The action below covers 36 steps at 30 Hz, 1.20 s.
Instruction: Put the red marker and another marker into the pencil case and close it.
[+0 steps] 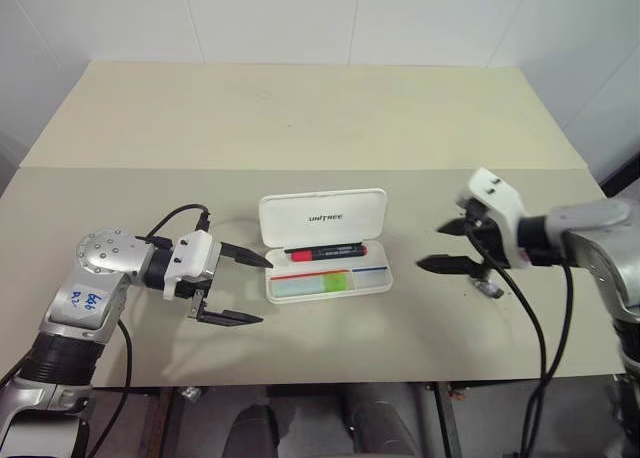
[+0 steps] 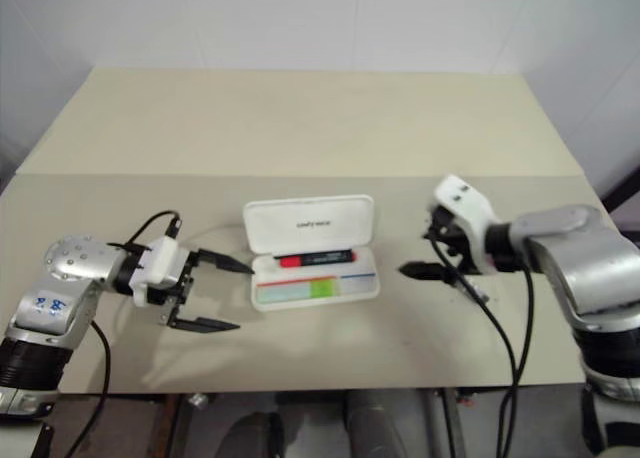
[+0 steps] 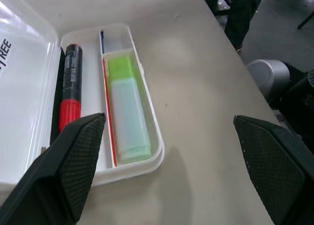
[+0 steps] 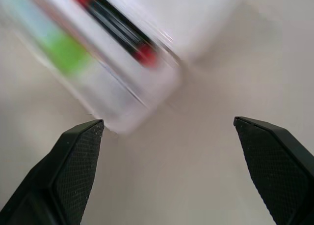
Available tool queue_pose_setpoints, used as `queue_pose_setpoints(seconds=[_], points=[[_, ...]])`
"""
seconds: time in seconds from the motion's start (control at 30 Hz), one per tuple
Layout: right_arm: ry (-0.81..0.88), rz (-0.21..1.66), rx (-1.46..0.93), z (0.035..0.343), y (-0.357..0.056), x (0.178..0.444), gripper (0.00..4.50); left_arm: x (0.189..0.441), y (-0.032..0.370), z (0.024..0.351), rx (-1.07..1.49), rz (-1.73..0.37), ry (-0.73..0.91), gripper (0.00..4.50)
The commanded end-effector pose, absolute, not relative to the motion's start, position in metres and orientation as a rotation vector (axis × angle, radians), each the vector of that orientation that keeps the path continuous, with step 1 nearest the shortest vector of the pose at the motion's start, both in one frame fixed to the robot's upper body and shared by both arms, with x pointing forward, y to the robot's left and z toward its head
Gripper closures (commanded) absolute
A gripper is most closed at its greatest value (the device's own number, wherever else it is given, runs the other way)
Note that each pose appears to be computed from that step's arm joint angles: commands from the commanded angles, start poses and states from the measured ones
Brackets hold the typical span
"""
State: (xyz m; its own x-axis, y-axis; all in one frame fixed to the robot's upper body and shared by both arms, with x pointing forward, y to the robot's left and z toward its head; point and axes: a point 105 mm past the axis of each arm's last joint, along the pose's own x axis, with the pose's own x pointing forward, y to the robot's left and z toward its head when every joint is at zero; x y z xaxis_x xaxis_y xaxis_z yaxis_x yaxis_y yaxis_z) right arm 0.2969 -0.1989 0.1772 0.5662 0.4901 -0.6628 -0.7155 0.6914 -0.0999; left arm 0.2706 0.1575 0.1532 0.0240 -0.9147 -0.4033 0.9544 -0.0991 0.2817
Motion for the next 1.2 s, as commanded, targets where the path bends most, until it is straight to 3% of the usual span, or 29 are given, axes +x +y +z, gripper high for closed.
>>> queue_pose_setpoints(seconds=[0.03,0.4,0.57,0.67,1.0,1.2], points=[[0.678,0.580,-0.353,0.176,-0.227,0.292,0.01,0.275,0.154,0.159,0.608,-1.598,0.054,0.00],[0.809,0.396,-0.327,0.140,-0.279,0.281,0.01,0.275,0.154,0.160,0.628,-1.610,0.046,0.00],[0.824,0.415,-0.305,0.130,-0.275,0.280,0.01,0.277,0.156,0.163,0.637,-1.596,0.040,0.00],[0.822,0.430,-0.301,0.126,-0.271,0.283,0.63,0.277,0.154,0.166,0.632,-1.592,0.027,0.00],[0.800,0.461,-0.311,0.129,-0.263,0.291,4.15,0.274,0.157,0.166,0.627,-1.576,0.033,0.00],[0.809,0.469,-0.354,0.128,-0.266,0.292,4.16,0.274,0.158,0.166,0.628,-1.565,0.036,0.00]])
